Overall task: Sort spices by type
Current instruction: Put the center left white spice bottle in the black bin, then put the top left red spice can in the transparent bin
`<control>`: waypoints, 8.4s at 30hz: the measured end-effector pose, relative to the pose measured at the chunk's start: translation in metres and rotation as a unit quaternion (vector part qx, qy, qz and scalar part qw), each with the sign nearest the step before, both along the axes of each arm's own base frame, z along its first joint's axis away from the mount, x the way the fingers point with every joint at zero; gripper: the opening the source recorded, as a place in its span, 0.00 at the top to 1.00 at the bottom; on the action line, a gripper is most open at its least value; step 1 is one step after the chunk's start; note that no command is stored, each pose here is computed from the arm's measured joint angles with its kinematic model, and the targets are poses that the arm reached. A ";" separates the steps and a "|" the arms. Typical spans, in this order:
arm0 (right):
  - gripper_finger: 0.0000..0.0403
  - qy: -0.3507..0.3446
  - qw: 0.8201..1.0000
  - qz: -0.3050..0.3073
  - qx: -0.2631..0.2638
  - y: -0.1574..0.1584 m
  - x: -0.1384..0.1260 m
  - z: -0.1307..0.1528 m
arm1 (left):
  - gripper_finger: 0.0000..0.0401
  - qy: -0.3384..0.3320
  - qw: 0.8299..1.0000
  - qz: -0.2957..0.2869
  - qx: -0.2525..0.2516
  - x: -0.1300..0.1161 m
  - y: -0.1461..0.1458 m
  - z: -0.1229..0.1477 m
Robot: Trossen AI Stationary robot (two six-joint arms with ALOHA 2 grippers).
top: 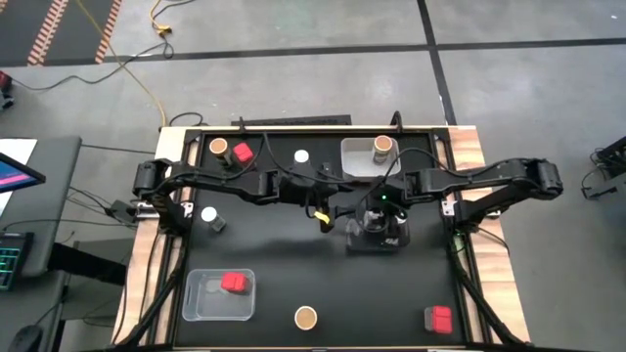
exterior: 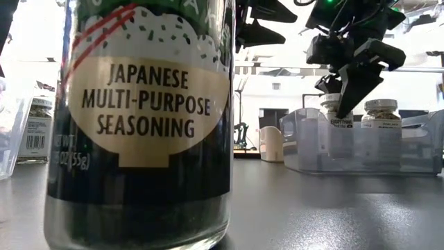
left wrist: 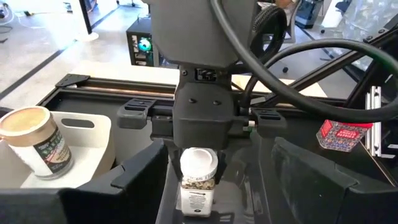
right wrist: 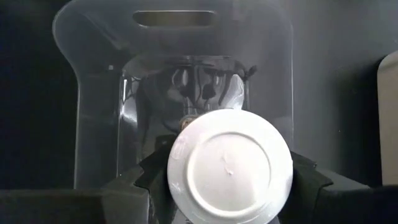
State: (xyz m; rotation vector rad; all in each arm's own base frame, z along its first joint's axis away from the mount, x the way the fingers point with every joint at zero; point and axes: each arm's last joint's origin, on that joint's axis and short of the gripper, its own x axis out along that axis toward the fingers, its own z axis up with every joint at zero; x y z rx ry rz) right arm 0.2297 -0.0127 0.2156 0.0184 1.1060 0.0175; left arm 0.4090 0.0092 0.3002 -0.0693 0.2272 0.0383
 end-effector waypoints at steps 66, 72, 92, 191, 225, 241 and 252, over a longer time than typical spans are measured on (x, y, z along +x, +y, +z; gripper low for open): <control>0.41 0.020 1.000 -0.005 0.001 0.001 -0.006 -0.009 | 0.31 0.000 1.000 0.000 -0.001 0.000 -0.001 0.000; 0.33 0.020 1.000 -0.006 0.004 0.001 -0.006 -0.009 | 0.31 0.000 1.000 0.000 -0.001 0.000 -0.001 0.000; 0.26 0.013 1.000 0.002 -0.009 -0.006 -0.003 0.055 | 0.31 0.003 1.000 0.000 -0.002 0.000 -0.001 0.000; 0.26 -0.195 0.928 -0.300 0.104 -0.019 -0.097 0.105 | 0.35 0.343 0.918 0.197 0.030 -0.225 0.073 0.038; 0.26 -0.194 0.931 -0.292 0.098 -0.019 -0.097 0.105 | 0.35 0.501 0.754 0.377 -0.195 -0.262 0.233 0.002; 0.26 -0.193 0.932 -0.292 0.098 -0.019 -0.098 0.104 | 0.35 0.505 0.734 0.380 -0.248 -0.270 0.246 -0.014; 0.26 -0.193 0.932 -0.292 0.098 -0.019 -0.098 0.104 | 0.35 0.504 0.731 0.386 -0.251 -0.270 0.246 -0.014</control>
